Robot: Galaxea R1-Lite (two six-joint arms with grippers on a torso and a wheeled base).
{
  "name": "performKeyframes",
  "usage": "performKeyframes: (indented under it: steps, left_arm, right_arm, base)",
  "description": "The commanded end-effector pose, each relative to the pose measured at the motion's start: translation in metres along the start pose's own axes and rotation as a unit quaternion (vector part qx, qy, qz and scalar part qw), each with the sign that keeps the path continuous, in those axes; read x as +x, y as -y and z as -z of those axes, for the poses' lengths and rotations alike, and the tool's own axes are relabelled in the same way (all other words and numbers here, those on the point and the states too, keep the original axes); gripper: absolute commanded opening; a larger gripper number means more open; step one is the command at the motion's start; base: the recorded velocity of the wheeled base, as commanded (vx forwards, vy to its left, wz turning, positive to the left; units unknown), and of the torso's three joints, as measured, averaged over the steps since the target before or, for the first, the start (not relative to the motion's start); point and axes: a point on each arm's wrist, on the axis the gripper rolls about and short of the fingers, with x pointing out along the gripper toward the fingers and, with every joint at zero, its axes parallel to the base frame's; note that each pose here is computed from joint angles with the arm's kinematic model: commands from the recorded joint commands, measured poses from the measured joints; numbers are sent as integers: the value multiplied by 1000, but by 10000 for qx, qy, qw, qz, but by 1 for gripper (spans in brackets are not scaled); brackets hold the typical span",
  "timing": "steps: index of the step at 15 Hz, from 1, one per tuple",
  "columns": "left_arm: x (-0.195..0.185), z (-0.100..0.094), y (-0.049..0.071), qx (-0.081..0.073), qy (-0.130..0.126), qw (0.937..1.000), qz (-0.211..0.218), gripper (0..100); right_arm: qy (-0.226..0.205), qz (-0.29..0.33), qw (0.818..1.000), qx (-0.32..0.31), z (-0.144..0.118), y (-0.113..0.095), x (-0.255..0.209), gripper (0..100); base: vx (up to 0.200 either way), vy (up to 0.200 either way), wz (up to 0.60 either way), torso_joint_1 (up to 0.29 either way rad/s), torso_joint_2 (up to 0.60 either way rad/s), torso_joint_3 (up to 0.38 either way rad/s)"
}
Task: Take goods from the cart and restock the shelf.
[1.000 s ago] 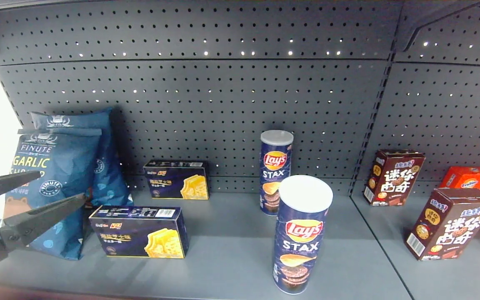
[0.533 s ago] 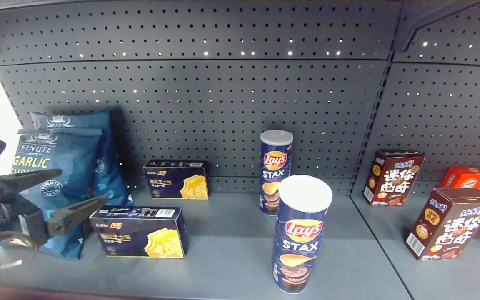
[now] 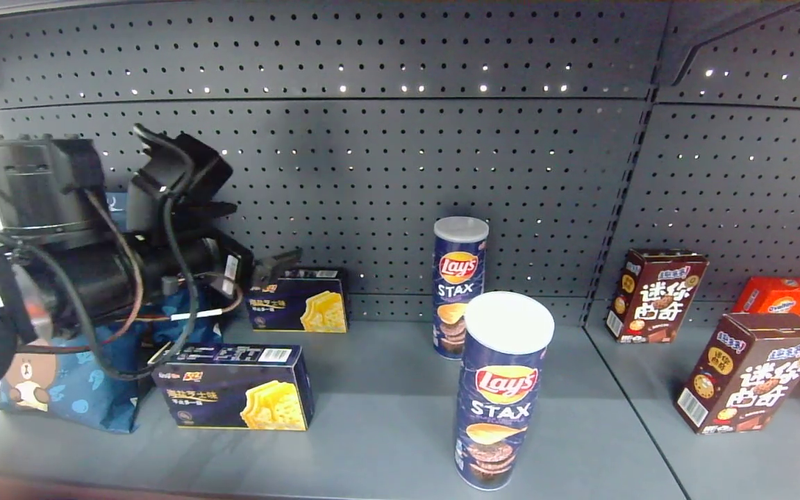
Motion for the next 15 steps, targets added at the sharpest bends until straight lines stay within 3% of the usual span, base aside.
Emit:
performKeyframes:
  steps: [1,5,9,13,15]
  left_arm:
    - [47,8,18,-1,-278,9996,48,100]
    - [68,12,40,-33,-348,9992,176,100]
    - [91,13,49,0,-342,9990,285,100]
    - [110,18,80,94,-452,9976,523,100]
    - [123,15,93,131,-383,9974,600,100]
  right_arm:
    - [-5,4,10000,-7,0,0,0,100]
    - [-6,11,10000,-14,0,0,0,100]
    - [-14,18,10000,-16,0,0,0,100]
    - [-14,18,10000,-16,0,0,0,100]
    - [-14,18,10000,-16,0,0,0,100]
  base:
    - [0,0,0,0,0,0]
    - [0,0,0,0,0,0]
    - [0,0,0,0,0,0]
    - [0,0,0,0,0,0]
    - [0,0,0,0,0,0]
